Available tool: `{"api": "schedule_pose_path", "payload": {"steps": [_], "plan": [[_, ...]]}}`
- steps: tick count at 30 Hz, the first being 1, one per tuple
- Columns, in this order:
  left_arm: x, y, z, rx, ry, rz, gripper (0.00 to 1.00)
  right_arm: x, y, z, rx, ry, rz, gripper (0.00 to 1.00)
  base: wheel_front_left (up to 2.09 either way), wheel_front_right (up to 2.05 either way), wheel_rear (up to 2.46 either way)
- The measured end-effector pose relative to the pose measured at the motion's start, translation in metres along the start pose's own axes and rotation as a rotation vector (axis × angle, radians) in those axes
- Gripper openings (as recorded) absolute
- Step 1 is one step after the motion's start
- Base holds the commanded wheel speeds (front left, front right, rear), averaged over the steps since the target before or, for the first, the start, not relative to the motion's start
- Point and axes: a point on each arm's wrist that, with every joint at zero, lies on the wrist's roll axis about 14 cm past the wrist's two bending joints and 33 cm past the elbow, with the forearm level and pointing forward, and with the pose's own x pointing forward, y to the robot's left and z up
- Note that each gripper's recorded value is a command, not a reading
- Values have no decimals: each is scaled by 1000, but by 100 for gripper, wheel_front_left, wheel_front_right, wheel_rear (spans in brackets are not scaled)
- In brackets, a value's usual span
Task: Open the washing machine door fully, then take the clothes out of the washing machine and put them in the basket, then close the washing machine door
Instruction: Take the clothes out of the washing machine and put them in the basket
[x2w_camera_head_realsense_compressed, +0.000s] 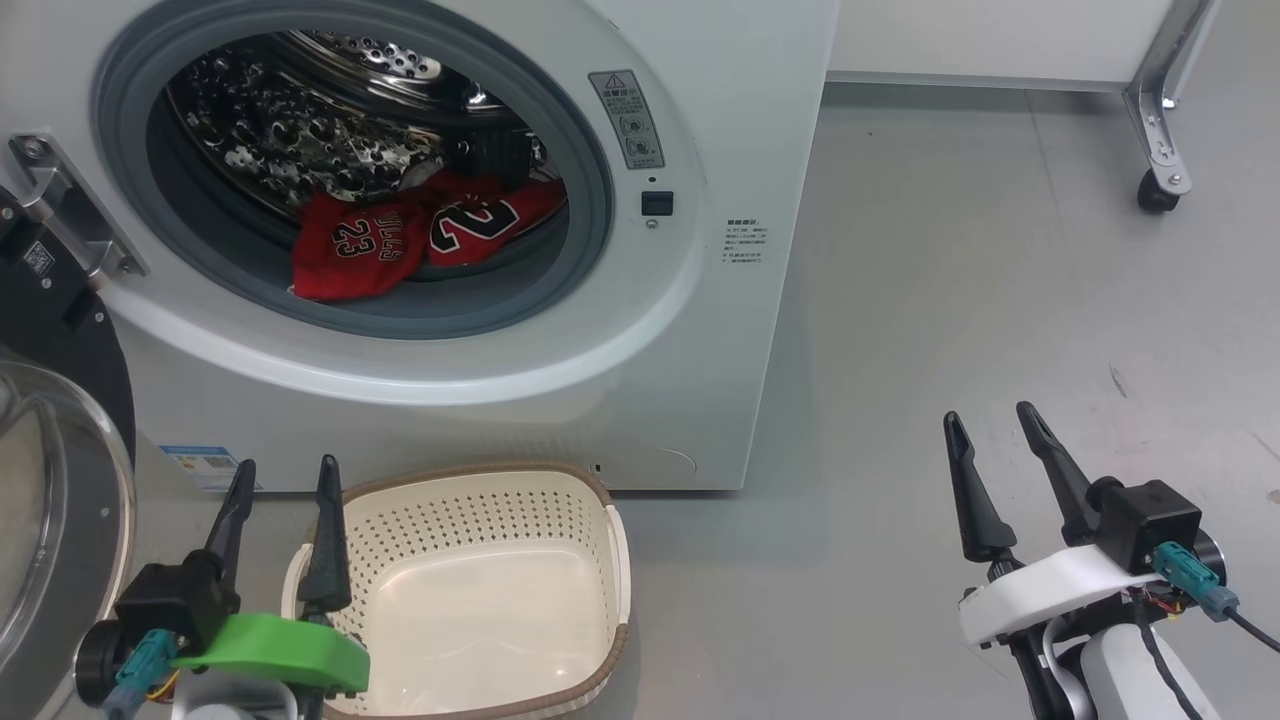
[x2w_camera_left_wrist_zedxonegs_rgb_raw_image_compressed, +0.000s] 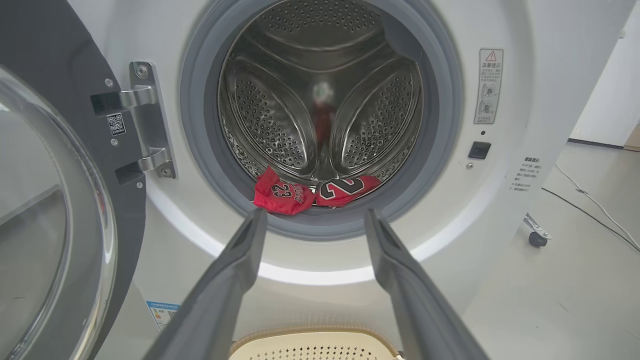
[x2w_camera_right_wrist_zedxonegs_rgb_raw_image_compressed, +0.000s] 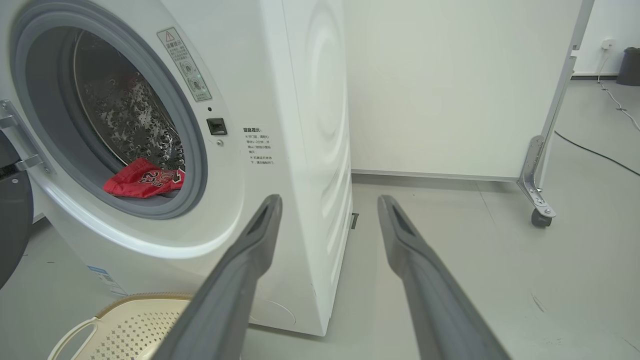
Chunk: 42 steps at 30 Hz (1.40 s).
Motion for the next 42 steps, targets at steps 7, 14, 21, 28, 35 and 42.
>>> {"api": "schedule_pose_path", "payload": {"steps": [7, 14, 21, 28, 35, 42], "plan": [[1, 0, -3, 6, 9, -1, 100, 0, -2, -2, 2, 6, -7, 100, 0, 0, 0], [2, 0, -6, 9, 17, -2, 100, 1, -4, -4, 4, 12, -11, 100, 0, 0, 0], [2, -1, -8, 17, 22, -5, 100, 1, -5, -5, 5, 15, -14, 100, 0, 0, 0], [2, -1, -9, 23, 25, -7, 100, 1, -6, -6, 6, 16, -15, 100, 0, 0, 0], [2, 0, -9, 24, 26, -5, 100, 2, -5, -6, 7, 17, -15, 100, 0, 0, 0], [2, 0, -9, 27, 27, -4, 100, 2, -5, -7, 9, 18, -11, 100, 0, 0, 0]]}}
